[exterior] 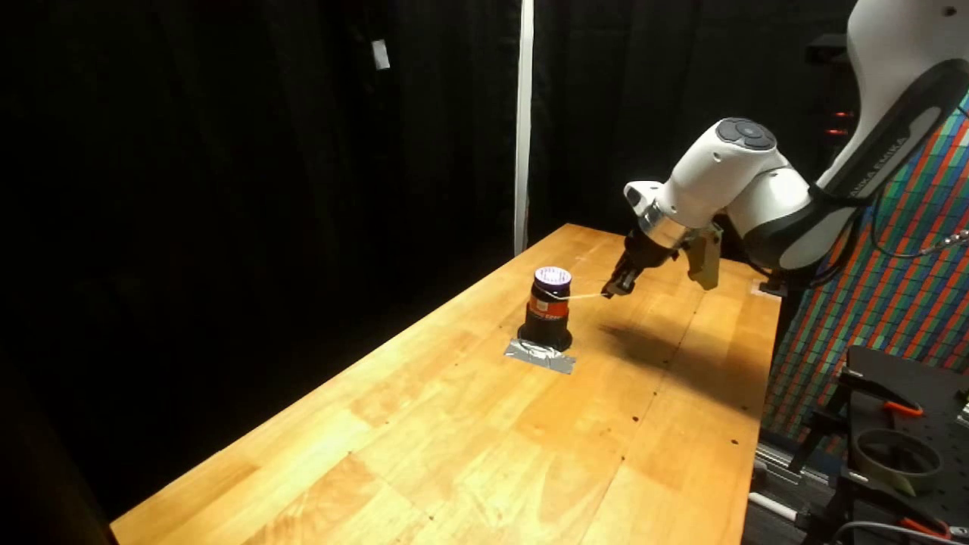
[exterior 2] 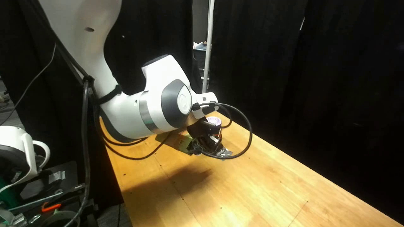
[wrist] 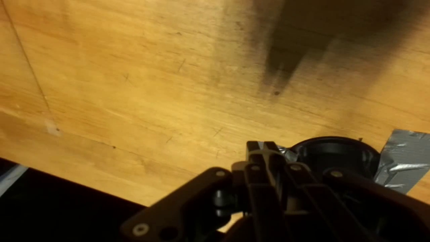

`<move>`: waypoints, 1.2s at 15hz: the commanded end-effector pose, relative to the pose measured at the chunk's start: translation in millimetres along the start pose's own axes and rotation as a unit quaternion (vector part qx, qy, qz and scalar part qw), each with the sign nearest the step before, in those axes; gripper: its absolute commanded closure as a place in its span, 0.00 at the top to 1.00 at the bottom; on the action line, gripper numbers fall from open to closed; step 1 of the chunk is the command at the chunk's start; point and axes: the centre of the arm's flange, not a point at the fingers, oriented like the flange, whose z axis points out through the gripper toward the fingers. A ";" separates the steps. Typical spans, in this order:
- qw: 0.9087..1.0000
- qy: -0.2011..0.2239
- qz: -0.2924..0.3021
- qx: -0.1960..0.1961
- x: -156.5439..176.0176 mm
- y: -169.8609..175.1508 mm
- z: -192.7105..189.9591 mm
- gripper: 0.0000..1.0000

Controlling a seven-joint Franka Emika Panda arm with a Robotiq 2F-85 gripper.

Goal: Place a rubber band over the bottom of the upside down cup

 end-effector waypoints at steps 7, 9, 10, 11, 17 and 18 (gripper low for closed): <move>0.986 0.158 -0.055 -0.004 -75.9 17.5 -31.1 0.12; 0.983 0.171 -0.061 0.013 -100.3 5.5 -27.7 0.13; 0.982 0.176 -0.067 0.022 -112.6 0.7 -25.6 0.14; 0.980 0.186 -0.070 0.026 -124.1 -4.6 -22.1 0.13; 0.951 0.269 -0.151 -0.013 -152.7 -28.6 -16.5 0.12; 0.945 0.281 -0.164 -0.017 -145.2 -29.3 -17.2 0.14</move>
